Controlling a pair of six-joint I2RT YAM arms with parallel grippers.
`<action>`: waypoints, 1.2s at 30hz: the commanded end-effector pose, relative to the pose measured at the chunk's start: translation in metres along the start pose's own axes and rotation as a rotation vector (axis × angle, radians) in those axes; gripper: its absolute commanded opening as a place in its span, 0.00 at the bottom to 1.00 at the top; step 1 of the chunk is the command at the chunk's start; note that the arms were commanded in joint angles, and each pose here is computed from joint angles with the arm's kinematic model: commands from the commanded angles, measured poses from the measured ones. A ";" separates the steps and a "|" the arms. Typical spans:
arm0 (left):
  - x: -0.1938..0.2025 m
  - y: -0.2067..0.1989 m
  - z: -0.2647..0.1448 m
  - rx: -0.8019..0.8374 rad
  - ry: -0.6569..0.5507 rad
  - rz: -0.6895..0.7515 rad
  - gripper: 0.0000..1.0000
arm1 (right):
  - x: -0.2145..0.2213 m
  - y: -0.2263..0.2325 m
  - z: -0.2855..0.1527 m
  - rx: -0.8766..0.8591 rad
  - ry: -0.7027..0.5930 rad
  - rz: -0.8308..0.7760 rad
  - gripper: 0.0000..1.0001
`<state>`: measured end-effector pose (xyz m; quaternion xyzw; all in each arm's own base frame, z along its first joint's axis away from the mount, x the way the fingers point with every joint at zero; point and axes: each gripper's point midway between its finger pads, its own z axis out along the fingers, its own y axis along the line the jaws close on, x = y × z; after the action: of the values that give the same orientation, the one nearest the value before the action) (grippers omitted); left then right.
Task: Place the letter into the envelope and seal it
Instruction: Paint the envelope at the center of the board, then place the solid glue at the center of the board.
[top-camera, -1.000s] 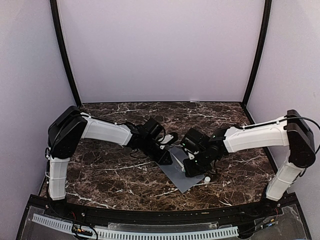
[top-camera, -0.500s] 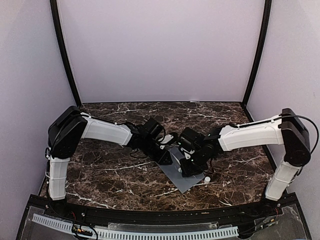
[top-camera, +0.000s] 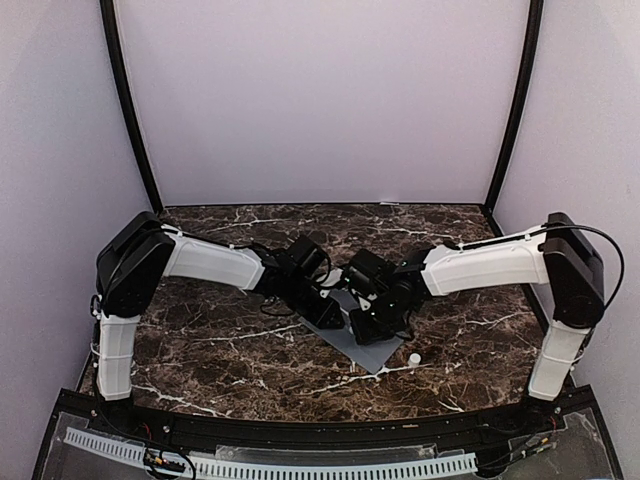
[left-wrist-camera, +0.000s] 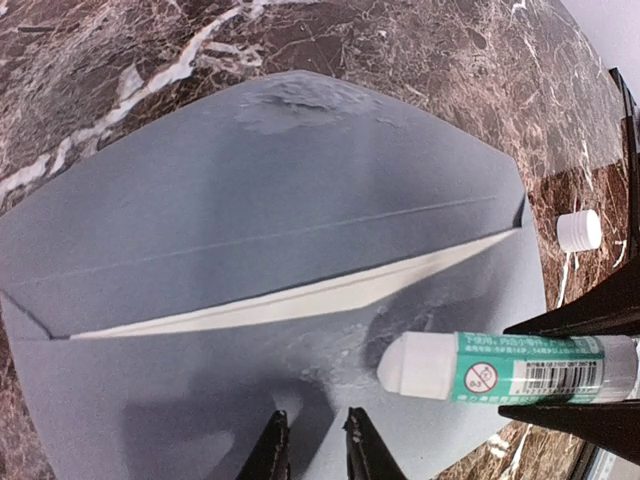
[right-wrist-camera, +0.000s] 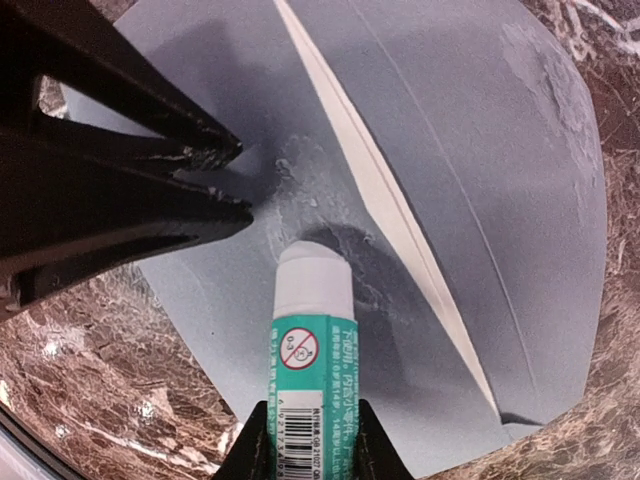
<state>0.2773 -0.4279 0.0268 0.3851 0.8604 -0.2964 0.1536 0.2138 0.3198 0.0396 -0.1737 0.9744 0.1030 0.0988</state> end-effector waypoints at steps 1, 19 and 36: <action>0.032 0.002 0.012 0.004 0.111 -0.033 0.19 | -0.018 -0.013 0.015 0.067 -0.055 0.012 0.00; 0.021 -0.001 0.001 -0.009 0.070 -0.027 0.20 | -0.038 -0.018 -0.036 0.038 -0.238 0.110 0.00; -0.067 -0.017 -0.167 -0.026 -0.492 -0.134 0.50 | -0.035 -0.016 -0.129 -0.220 -0.538 0.082 0.00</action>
<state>0.3084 -0.3757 0.1375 0.2921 0.8569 -0.3192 0.2802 0.2280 0.2711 0.1341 -0.0839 0.9416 0.1776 0.2733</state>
